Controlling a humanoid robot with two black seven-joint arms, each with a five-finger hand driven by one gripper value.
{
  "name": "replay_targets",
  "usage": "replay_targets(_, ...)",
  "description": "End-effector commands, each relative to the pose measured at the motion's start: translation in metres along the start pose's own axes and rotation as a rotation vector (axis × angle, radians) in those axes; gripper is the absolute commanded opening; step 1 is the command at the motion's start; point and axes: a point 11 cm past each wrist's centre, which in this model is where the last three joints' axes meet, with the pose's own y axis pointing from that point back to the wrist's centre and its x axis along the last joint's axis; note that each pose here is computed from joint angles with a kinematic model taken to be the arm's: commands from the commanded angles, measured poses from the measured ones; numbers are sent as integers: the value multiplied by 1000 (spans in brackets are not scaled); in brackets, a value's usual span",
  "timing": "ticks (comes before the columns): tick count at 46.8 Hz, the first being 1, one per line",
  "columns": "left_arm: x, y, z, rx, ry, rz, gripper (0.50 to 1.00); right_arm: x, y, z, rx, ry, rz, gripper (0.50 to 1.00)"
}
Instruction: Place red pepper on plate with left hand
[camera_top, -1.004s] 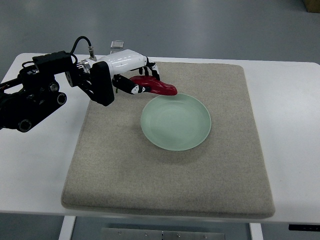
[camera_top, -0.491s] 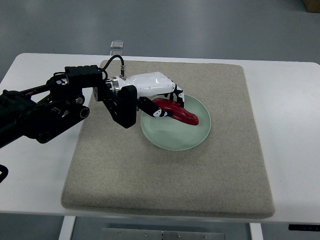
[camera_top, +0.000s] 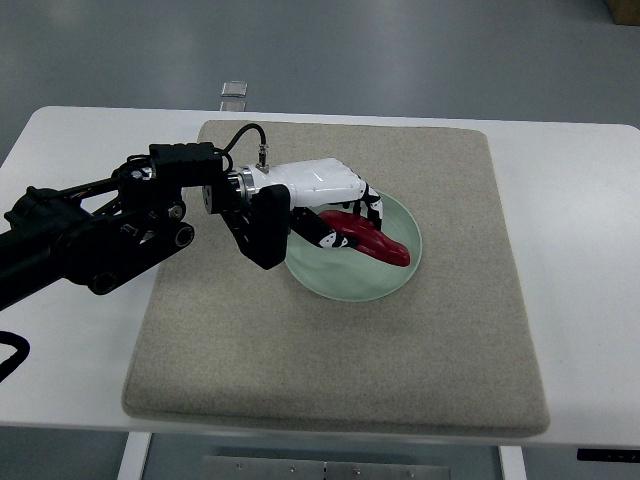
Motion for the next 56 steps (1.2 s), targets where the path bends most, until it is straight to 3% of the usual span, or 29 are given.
replay_targets(1, 0, 0, 0, 0, 2, 5, 512, 0, 0, 0, 0, 0, 0, 928)
replay_targets(5, -1, 0, 0, 0, 2, 7, 610, 0, 0, 0, 0, 0, 0, 928)
replay_targets(8, -1, 0, 0, 2, 4, 8, 737, 0, 0, 0, 0, 0, 0, 928)
replay_targets(13, -1, 0, 0, 1, 7, 8, 776, 0, 0, 0, 0, 0, 0, 928)
replay_targets(22, -3, 1, -2, 8, 20, 11, 934, 0, 0, 0, 0, 0, 0, 928)
replay_targets(32, 1, 3, -4, 13, 26, 30, 988, 0, 0, 0, 0, 0, 0, 928)
replay_targets(38, 10, 6, -9, 17, 103, 92, 992, 0, 0, 0, 0, 0, 0, 928)
replay_targets(56, 41, 66, -98, 233, 651, 593, 992, 0, 0, 0, 0, 0, 0, 928)
